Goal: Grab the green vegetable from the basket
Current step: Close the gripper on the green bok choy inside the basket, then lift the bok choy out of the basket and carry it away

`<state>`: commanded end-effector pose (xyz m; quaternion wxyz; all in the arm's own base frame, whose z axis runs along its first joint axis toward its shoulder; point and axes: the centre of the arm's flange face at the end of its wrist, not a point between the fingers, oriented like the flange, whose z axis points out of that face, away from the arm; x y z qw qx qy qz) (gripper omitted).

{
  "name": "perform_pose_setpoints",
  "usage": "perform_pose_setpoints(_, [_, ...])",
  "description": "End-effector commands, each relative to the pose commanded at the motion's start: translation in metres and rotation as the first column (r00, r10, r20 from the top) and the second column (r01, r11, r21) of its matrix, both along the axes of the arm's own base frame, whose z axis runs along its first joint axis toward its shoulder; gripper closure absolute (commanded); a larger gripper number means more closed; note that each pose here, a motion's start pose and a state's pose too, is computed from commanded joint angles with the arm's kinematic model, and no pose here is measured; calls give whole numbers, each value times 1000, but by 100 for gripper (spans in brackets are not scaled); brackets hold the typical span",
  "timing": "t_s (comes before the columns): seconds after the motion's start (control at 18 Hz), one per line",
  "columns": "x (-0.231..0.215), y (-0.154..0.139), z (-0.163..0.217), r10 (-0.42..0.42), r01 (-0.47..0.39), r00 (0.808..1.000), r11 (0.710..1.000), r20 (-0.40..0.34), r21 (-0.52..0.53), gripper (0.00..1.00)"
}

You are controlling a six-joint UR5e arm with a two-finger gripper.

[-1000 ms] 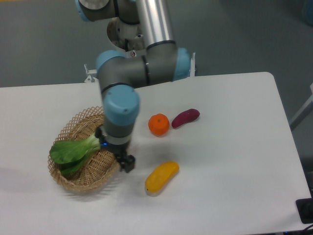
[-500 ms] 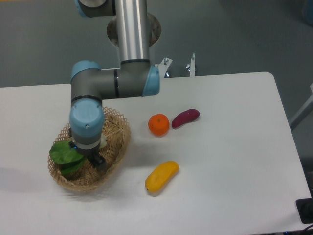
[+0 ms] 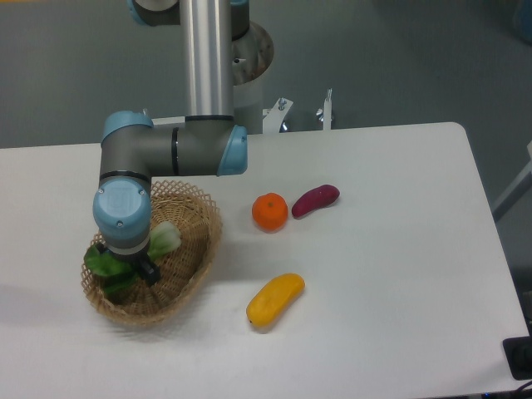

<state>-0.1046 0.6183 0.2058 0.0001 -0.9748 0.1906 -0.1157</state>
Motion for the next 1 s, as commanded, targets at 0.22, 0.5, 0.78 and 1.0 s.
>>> perform_pose_setpoints(0.22, [1, -1, 13, 3, -3, 1000, 1000, -4, 16, 58])
perform_pose_setpoints(0.5, [1, -3, 30, 5, -5, 1000, 999, -14, 40, 85])
perform_pose_setpoints(0.78, [-28, -17, 61, 56, -54, 998, 995, -33, 79, 85])
perform_pose_setpoints(1.0, [-75, -33, 84, 130, -123, 990, 985, -48, 118, 84])
